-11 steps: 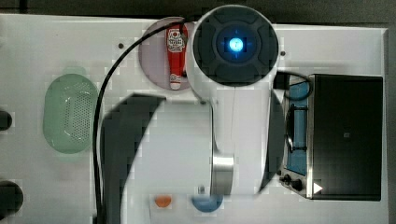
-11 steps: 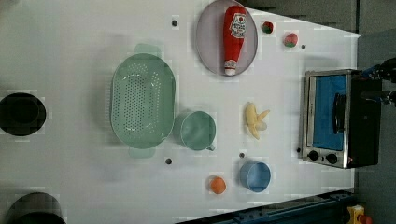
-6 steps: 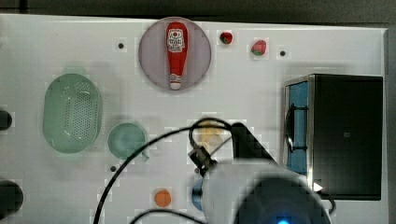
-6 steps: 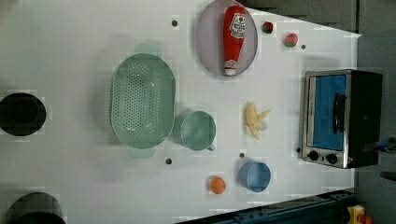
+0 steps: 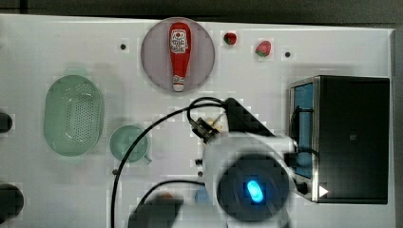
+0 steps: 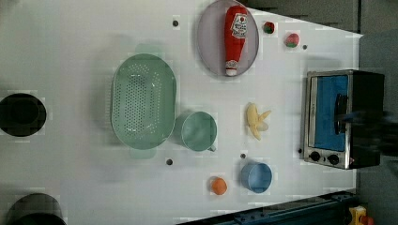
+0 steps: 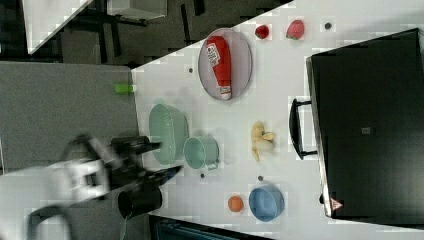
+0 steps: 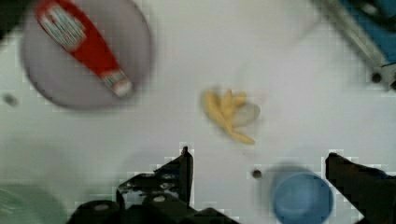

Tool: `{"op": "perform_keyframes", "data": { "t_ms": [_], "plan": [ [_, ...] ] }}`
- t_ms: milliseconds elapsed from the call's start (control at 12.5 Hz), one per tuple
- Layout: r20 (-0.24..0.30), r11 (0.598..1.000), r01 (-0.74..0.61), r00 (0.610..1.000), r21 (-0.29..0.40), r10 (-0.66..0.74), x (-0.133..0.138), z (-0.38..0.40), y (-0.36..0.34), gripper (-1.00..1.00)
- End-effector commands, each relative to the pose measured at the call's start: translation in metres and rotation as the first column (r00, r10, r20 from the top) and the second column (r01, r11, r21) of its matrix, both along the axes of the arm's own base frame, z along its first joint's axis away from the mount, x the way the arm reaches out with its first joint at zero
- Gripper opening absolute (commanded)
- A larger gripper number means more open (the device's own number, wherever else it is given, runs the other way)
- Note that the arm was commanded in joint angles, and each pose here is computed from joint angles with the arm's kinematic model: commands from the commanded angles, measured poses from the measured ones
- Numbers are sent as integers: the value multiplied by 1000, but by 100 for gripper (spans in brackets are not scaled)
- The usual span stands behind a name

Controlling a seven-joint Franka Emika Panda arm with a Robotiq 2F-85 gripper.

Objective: Pick Banana and place it in mug.

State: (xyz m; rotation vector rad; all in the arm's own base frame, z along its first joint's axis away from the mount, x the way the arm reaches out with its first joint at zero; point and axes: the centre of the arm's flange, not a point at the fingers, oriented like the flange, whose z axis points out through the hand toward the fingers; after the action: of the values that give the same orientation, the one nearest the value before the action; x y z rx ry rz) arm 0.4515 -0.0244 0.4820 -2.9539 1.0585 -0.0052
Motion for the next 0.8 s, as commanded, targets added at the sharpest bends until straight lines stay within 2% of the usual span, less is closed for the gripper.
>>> {"op": "perform_keyframes", "data": {
  "t_ms": [80, 320, 480, 640, 800],
  "plan": [
    [-79, 976, -216, 973, 19, 217, 4, -111, -4, 100],
    [-54, 892, -452, 890, 22, 452, 14, -173, -3, 100],
    [-66, 850, -526, 847, 34, 527, 18, -209, -1, 100],
    [-88, 840, -540, 836, 49, 542, 18, -246, 2, 100],
    [-87, 838, -543, 834, 49, 545, 19, -278, 4, 100]
  ]
}}
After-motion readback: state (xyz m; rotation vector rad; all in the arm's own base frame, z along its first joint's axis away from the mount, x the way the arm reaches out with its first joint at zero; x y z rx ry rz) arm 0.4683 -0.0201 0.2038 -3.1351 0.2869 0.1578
